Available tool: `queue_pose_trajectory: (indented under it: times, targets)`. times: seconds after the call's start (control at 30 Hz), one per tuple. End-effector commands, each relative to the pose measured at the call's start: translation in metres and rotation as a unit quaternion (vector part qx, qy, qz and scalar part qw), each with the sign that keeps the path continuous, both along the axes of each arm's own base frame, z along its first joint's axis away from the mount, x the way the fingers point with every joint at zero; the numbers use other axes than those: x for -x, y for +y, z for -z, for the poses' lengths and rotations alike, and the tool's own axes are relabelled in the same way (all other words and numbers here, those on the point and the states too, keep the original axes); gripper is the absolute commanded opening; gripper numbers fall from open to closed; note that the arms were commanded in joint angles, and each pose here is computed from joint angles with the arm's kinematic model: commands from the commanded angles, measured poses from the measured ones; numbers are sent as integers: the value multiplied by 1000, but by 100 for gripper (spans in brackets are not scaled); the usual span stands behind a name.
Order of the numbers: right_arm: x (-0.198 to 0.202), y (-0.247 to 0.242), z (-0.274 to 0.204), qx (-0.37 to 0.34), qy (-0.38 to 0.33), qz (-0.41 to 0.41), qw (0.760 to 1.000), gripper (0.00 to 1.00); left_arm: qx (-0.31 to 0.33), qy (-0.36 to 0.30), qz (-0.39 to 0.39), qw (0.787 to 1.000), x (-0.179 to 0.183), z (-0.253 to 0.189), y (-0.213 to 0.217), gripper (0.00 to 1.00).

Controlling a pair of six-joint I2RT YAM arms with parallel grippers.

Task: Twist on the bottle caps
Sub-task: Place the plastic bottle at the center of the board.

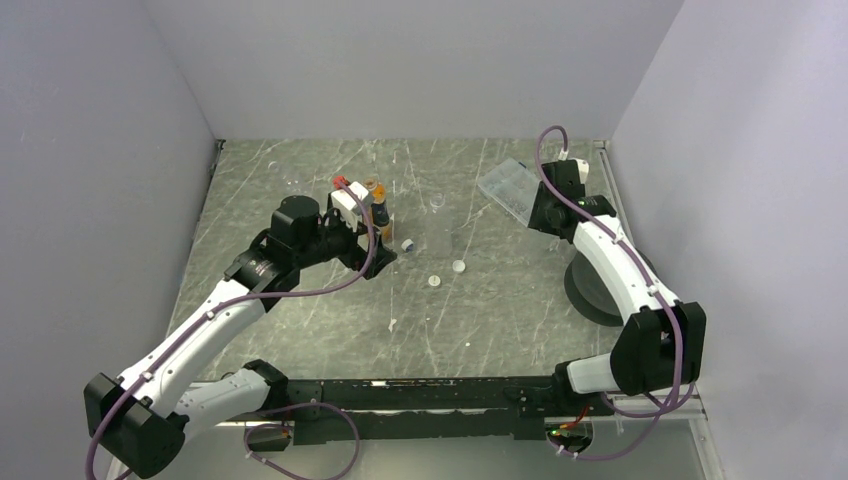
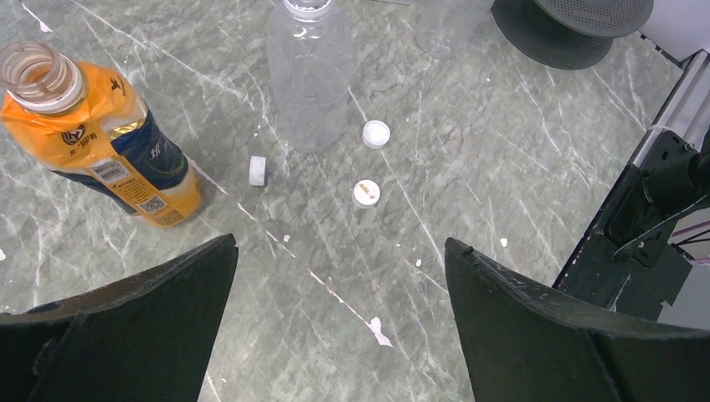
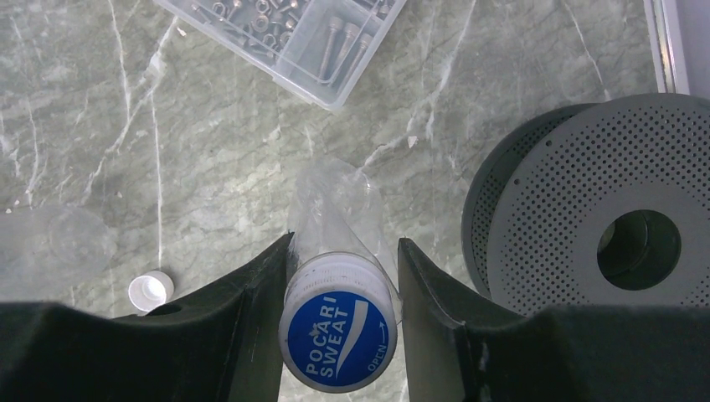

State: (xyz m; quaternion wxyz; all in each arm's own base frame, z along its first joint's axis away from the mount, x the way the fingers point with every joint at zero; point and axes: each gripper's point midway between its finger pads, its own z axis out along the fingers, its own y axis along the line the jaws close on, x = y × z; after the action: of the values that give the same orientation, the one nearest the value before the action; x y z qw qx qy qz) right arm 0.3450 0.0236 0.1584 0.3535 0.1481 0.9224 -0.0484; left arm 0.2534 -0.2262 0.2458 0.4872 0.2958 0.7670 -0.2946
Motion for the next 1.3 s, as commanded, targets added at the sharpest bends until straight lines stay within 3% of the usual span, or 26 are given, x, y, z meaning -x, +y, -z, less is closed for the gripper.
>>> queue_pose_trajectory:
  times: [0.0,0.23,1.07,1.27]
  targets:
    - [1,-1,-1,-5,-9,7,1000,48,15,-16,6,1000,-4,-9,-3,99]
    - [2,-1,-2,-3,-8,6,1000,61,15,-11,12,1000,-4,-6,-5,100]
    - [-5,8,-20,-20,-19,-7,1000,69,17,-2,16,1000,-5,-1,-5,99]
    - [4,4,-35,-16,-24,-4,1000,81,16,5,5,1000,-9,0,-3,99]
